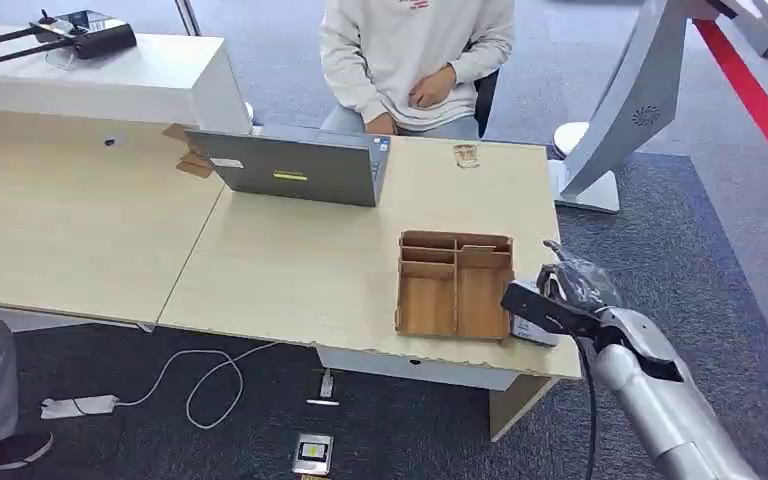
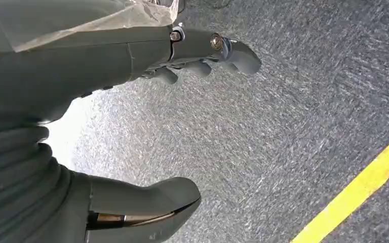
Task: Pass the card to the sensor for recognition and then transmit it.
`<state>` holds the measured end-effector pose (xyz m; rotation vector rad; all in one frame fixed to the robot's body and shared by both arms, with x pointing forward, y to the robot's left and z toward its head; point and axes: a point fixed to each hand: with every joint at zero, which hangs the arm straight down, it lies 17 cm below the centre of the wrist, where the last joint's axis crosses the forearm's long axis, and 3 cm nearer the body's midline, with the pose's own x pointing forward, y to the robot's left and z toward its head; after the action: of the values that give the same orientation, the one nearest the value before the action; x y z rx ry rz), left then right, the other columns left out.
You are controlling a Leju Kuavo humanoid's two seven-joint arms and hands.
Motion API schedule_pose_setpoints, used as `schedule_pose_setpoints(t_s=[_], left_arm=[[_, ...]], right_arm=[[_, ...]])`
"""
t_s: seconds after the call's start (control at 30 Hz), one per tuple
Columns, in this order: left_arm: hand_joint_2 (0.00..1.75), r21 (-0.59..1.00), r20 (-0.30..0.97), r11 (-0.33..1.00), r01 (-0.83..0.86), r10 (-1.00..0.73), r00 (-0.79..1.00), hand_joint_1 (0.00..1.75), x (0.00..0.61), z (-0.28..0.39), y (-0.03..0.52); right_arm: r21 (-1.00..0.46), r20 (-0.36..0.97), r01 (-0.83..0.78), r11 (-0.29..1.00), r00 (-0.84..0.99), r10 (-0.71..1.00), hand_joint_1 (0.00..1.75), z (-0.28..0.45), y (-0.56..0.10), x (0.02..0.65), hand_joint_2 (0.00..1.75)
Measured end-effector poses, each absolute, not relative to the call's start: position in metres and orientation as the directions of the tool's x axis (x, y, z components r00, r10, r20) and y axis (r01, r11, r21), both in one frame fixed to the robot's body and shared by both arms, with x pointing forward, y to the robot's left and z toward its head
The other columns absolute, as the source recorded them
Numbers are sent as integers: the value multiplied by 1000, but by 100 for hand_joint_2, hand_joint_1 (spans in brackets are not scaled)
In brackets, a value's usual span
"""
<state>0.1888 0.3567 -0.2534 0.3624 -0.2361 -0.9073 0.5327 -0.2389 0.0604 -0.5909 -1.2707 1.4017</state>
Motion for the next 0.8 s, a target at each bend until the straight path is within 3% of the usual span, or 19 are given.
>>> schedule_pose_setpoints(t_s=[0.8], left_arm=[[175,406,53,547,732,-814,579,0,185,-255,356]], right_arm=[[-887,258,-432,166,-161,953,175,33,-293,521,175]])
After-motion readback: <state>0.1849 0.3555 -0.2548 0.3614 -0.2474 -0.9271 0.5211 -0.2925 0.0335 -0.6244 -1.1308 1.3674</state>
